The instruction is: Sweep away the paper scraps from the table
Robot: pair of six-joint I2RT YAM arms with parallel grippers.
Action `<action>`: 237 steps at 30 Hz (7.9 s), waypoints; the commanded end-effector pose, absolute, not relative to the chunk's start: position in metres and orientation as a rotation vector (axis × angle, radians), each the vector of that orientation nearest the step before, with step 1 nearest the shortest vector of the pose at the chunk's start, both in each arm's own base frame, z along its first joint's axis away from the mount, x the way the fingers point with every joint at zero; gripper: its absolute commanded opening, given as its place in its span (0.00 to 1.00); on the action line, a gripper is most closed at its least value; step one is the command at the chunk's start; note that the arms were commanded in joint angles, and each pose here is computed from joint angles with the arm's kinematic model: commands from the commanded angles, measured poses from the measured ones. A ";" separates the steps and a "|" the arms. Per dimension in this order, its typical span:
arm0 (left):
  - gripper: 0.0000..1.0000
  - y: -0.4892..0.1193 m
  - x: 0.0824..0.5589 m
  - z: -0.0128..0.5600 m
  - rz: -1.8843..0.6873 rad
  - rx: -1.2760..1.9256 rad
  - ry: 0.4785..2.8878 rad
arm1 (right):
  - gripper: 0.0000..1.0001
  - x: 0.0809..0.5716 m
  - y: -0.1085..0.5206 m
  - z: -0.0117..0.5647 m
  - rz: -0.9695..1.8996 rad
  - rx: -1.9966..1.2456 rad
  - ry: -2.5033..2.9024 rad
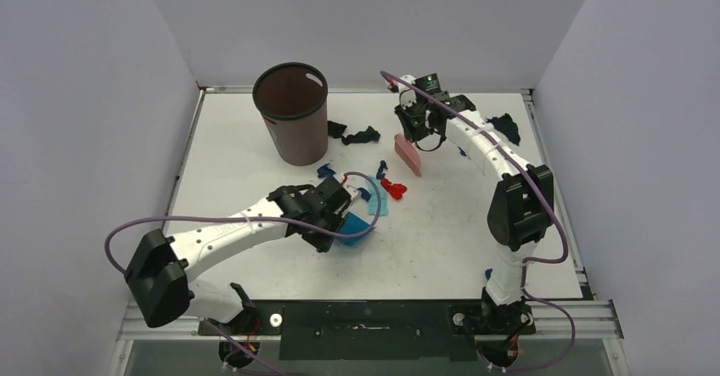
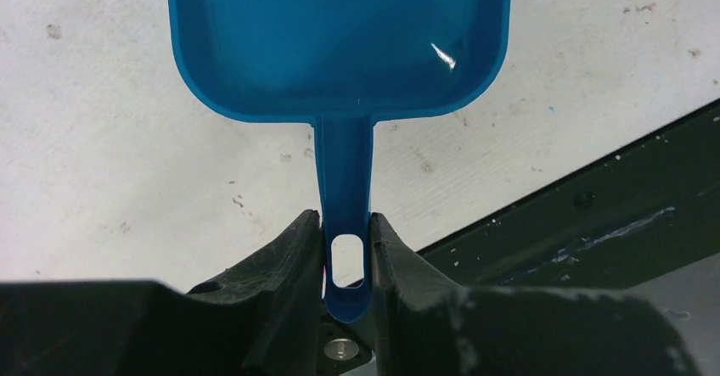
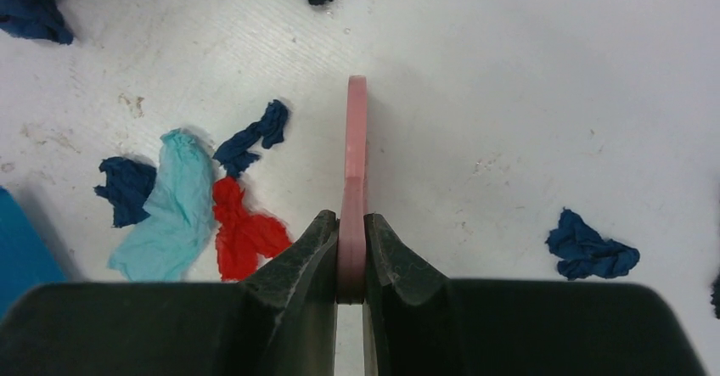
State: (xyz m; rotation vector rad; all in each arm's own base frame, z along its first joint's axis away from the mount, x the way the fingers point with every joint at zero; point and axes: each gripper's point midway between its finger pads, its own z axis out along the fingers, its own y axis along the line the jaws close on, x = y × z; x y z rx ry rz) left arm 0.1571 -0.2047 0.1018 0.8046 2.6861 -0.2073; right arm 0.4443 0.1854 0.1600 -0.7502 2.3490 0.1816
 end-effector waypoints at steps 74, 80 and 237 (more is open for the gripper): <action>0.00 -0.266 0.216 0.140 -0.411 0.673 2.239 | 0.05 0.377 0.102 0.254 0.596 -0.349 2.145; 0.00 -0.268 0.220 0.169 -0.425 0.647 2.210 | 0.05 0.365 0.117 0.233 0.719 -0.391 2.114; 0.00 -0.134 0.146 0.158 -0.529 0.102 2.654 | 0.05 0.442 0.223 0.262 0.030 -1.365 1.431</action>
